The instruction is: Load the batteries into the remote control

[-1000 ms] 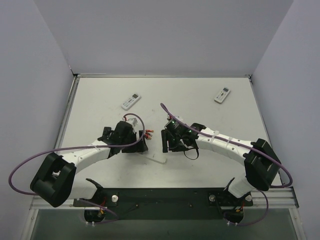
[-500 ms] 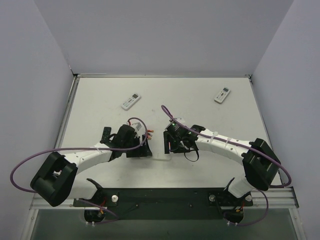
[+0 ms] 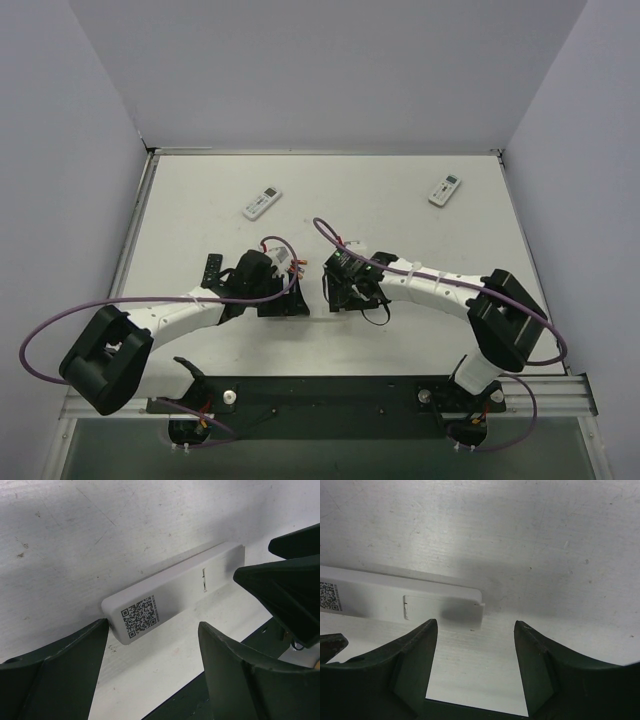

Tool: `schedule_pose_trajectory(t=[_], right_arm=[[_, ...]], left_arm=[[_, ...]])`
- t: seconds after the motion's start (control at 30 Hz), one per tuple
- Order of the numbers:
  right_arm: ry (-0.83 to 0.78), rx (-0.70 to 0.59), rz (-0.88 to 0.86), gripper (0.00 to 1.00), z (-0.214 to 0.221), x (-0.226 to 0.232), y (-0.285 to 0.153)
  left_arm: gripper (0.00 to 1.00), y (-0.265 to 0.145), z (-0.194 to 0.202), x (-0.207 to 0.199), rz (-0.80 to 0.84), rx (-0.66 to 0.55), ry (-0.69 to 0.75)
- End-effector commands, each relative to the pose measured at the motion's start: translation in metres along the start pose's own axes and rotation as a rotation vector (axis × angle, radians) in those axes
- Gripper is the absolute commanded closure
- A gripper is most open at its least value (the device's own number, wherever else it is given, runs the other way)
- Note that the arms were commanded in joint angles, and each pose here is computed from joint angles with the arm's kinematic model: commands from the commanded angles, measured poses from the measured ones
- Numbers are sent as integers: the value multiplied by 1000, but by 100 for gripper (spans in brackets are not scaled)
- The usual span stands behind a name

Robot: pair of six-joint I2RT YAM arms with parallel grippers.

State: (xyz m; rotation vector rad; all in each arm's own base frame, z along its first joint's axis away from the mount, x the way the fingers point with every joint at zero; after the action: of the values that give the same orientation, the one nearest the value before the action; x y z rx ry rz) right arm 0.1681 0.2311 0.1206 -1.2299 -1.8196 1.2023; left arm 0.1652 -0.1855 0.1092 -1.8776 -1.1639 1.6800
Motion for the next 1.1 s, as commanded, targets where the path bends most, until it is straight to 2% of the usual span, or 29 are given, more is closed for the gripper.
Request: schedule_pose_trajectory(t=[0.0, 0.4, 1.07], right_arm=[[-8, -8, 47, 43, -9, 7, -3], [-11, 20, 56, 45, -12, 13, 5], [-19, 84, 71, 56, -8, 22, 11]], left_arm=[[18, -6, -5, -12, 65, -24, 22], [18, -5, -4, -12, 60, -13, 31], [18, -6, -3, -12, 62, -2, 37]])
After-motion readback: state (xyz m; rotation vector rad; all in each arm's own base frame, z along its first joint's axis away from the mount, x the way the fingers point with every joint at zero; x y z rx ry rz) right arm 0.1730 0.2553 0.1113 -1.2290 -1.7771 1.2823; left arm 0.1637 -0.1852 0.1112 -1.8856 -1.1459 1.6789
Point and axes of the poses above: each gripper's point midway between its finger pads, its own y axis out along the fingers, its own x axis along the line the jaws close on, z = x × y, the point moved 9 cm from there along -y, back along the fingers, and after that the axes turned 14 degrees about -y, right-handed, at the moved point
